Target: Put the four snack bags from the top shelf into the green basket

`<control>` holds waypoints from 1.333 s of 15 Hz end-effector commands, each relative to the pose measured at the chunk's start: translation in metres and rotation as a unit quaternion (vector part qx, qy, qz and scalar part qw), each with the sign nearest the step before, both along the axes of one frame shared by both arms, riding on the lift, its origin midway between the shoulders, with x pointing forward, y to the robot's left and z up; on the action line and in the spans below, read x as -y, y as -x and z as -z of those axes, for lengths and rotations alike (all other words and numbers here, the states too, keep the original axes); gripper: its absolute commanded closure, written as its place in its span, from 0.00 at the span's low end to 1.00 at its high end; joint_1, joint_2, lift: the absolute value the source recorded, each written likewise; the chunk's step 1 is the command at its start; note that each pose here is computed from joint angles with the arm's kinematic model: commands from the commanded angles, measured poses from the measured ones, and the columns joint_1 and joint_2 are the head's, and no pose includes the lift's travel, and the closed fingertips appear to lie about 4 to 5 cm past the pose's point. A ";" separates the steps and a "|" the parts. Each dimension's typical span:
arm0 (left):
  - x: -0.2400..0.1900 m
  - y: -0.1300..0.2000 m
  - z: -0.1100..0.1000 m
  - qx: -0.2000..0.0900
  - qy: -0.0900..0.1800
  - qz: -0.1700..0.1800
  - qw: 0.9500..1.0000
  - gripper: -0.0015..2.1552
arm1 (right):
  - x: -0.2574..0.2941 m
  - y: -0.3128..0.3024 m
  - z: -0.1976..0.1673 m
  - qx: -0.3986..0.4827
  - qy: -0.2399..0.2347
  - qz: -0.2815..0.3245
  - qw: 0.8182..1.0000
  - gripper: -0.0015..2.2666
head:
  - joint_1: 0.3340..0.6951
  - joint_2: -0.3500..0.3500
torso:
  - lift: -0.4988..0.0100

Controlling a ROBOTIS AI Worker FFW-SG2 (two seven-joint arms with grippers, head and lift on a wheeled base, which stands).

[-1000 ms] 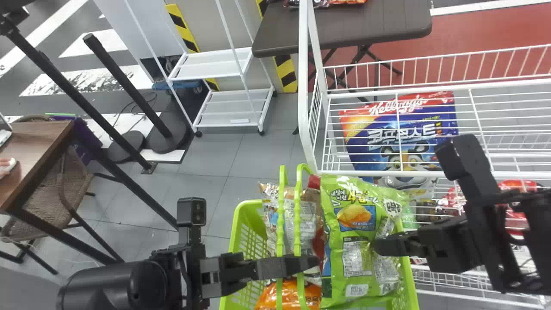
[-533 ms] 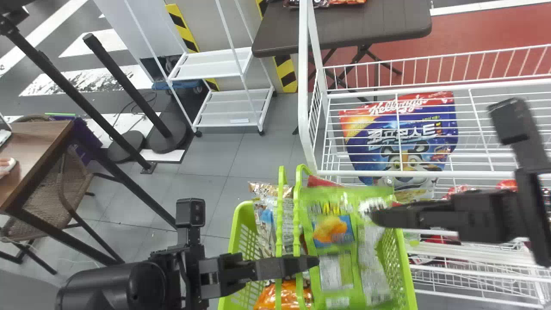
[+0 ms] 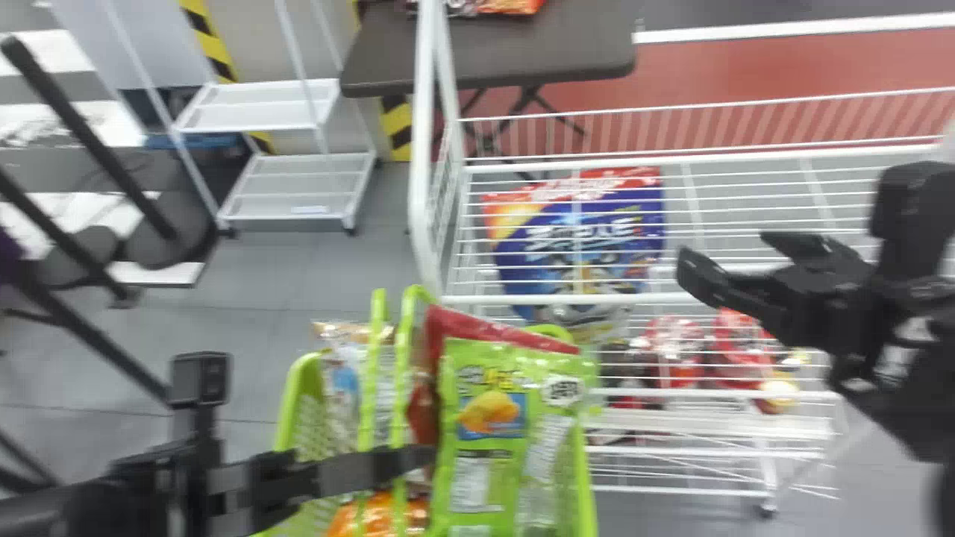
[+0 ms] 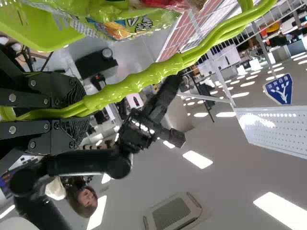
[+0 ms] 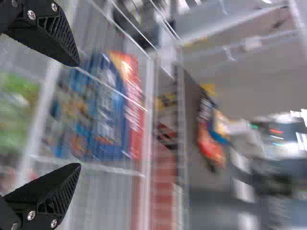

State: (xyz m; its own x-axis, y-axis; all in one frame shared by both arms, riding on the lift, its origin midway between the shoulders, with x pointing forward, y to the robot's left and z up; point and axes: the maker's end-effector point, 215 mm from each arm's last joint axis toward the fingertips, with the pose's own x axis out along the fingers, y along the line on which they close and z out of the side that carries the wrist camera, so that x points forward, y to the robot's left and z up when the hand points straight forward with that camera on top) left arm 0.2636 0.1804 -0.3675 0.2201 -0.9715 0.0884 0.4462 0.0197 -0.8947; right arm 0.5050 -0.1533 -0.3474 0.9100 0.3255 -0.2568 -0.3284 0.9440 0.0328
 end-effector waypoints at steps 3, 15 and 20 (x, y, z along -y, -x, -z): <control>-0.001 0.002 -0.001 0.000 0.005 0.001 1.000 1.00 | 0.013 -0.009 -0.010 0.147 0.042 0.030 0.988 0.03 | 1.00 0.54 | 0.98; 0.001 0.002 -0.002 0.000 0.007 0.000 1.000 1.00 | 0.068 0.005 0.022 0.136 0.020 0.086 0.987 0.03 | 1.00 0.43 | 0.98; 0.001 0.003 -0.001 -0.002 0.007 0.001 1.000 1.00 | 0.071 0.010 0.022 0.133 0.012 0.090 0.987 0.03 | 1.00 0.40 | 0.98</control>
State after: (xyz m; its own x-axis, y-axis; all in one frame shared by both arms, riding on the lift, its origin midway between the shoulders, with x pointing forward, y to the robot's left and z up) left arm 0.2624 0.1794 -0.3683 0.2251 -0.9699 0.0928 0.4428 0.0170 -0.8965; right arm 0.4966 -0.2248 -0.3693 0.9891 0.1474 -0.0069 -0.1475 0.9875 -0.0562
